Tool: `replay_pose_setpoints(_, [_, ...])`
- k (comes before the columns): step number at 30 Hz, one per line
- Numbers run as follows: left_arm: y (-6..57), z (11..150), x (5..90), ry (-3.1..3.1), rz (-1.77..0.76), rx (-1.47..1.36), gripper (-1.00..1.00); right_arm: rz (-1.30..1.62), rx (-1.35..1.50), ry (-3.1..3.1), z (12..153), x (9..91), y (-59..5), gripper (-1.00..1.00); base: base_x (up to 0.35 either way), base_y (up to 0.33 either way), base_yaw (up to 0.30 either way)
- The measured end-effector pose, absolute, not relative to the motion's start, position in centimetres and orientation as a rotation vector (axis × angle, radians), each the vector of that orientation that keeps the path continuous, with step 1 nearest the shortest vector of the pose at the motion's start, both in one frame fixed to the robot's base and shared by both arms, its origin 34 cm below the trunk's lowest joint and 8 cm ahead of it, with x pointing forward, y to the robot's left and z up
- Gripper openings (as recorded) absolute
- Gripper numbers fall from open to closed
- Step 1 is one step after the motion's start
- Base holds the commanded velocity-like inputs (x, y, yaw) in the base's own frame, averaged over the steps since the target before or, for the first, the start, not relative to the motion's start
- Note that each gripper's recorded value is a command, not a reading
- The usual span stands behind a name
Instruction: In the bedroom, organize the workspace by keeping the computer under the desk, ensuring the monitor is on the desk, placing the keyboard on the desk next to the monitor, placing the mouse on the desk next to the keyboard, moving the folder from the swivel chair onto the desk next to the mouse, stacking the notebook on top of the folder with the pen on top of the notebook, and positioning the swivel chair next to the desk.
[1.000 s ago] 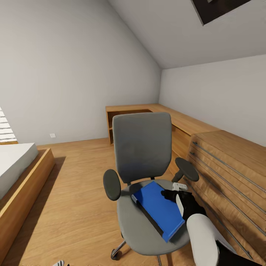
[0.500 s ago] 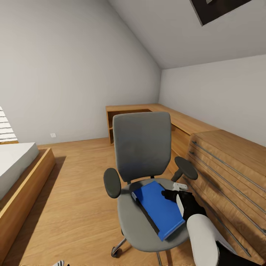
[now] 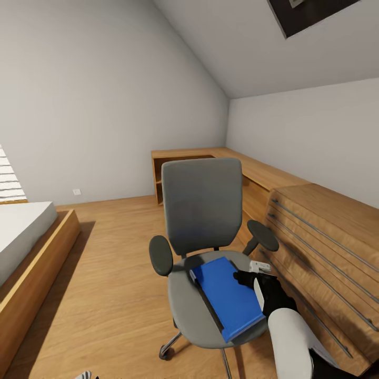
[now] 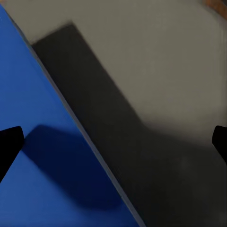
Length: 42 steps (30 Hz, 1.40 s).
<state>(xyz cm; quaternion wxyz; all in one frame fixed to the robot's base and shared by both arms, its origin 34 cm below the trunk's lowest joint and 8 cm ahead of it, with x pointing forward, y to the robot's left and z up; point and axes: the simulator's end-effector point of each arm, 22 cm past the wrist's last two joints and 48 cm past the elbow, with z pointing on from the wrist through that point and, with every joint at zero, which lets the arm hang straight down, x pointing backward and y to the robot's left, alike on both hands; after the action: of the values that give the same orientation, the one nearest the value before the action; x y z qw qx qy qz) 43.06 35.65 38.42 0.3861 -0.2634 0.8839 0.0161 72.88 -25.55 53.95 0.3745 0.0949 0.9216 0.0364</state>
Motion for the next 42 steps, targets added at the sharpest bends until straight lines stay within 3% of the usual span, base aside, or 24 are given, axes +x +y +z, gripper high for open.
replay_pose_setpoints(42, [35.66,38.39,43.06,2.251,0.041,-0.671,1.0,0.1,0.244,2.364,53.75,72.8,-25.33,1.0,-0.094,0.0,0.0])
